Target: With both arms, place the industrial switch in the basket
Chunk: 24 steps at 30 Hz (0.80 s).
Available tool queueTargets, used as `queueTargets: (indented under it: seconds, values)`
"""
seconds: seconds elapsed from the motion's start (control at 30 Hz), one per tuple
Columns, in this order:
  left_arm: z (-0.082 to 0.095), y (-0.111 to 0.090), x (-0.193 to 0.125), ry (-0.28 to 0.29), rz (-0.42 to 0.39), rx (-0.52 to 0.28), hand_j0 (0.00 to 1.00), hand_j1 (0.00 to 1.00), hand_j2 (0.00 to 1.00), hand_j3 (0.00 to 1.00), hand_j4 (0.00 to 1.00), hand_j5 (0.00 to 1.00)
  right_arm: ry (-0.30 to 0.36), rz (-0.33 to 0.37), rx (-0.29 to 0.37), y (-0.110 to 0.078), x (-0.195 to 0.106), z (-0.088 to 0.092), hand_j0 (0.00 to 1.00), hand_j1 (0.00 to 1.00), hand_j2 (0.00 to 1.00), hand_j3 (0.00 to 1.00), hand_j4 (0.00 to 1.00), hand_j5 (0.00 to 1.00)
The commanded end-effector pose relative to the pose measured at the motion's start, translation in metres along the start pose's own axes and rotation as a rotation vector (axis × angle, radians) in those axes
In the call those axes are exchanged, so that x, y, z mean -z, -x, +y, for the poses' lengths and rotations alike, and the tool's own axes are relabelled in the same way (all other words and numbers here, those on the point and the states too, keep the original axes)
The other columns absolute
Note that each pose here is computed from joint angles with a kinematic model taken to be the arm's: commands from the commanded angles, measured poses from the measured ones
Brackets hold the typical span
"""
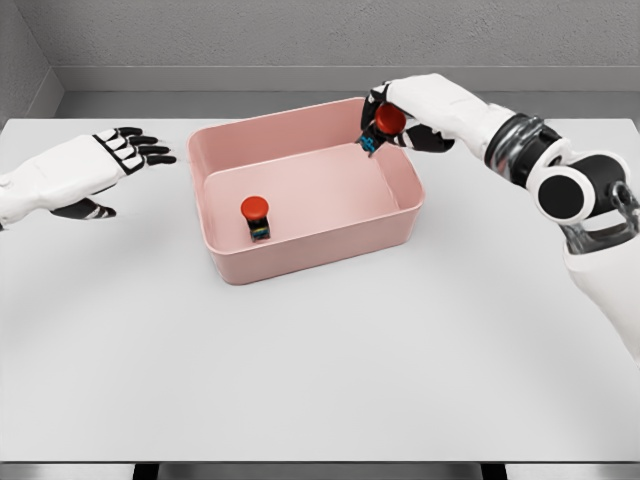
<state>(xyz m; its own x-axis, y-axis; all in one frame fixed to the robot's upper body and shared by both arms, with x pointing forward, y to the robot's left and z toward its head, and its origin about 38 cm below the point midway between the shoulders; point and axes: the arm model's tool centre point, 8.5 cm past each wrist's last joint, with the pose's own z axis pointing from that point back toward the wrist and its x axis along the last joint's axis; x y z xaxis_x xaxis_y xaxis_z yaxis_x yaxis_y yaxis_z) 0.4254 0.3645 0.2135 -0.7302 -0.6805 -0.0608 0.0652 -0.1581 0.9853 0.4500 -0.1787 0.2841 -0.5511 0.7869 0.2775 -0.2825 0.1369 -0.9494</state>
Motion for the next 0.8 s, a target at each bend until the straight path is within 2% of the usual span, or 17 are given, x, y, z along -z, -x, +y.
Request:
queueTargets:
  seconds: [0.0, 0.1, 0.33, 0.37, 0.4, 0.43, 0.77]
  values:
    - [-0.001, 0.008, -0.006, 0.005, 0.026, -0.008, 1.0, 1.0, 1.0, 1.0, 1.0, 1.0, -0.02, -0.028, 0.005, -0.01, 0.007, 0.009, 0.45, 0.45, 0.45, 0.45, 0.45, 0.45]
    - [-0.003, 0.009, -0.007, 0.011, 0.032, -0.009, 1.0, 1.0, 1.0, 1.0, 1.0, 1.0, -0.04, -0.058, 0.009, -0.022, 0.014, 0.019, 0.45, 0.45, 0.45, 0.45, 0.45, 0.45]
    - [-0.005, 0.008, -0.006, 0.018, 0.03, -0.01, 1.0, 1.0, 1.0, 1.0, 1.0, 1.0, -0.051, -0.063, 0.013, -0.025, 0.017, 0.023, 0.46, 0.46, 0.46, 0.46, 0.46, 0.46]
    - [-0.006, 0.009, -0.007, 0.019, 0.031, -0.011, 1.0, 1.0, 1.0, 1.0, 1.0, 1.0, -0.052, -0.059, 0.015, -0.024, 0.018, 0.024, 0.48, 0.48, 0.48, 0.48, 0.48, 0.48]
    - [-0.007, 0.008, -0.007, 0.023, 0.031, -0.012, 1.0, 1.0, 1.0, 1.0, 1.0, 1.0, -0.051, -0.057, 0.019, -0.025, 0.019, 0.023, 0.67, 0.67, 0.67, 0.67, 0.67, 0.67]
    - [-0.007, 0.008, -0.007, 0.022, 0.031, -0.013, 1.0, 1.0, 1.0, 1.0, 1.0, 1.0, -0.05, -0.057, 0.026, -0.026, 0.02, 0.024, 1.0, 1.0, 1.0, 1.0, 1.0, 1.0]
    - [-0.007, 0.008, -0.007, 0.023, 0.03, -0.012, 1.0, 1.0, 1.0, 1.0, 1.0, 1.0, -0.044, -0.045, 0.02, -0.021, 0.018, 0.021, 1.0, 1.0, 1.0, 1.0, 1.0, 1.0]
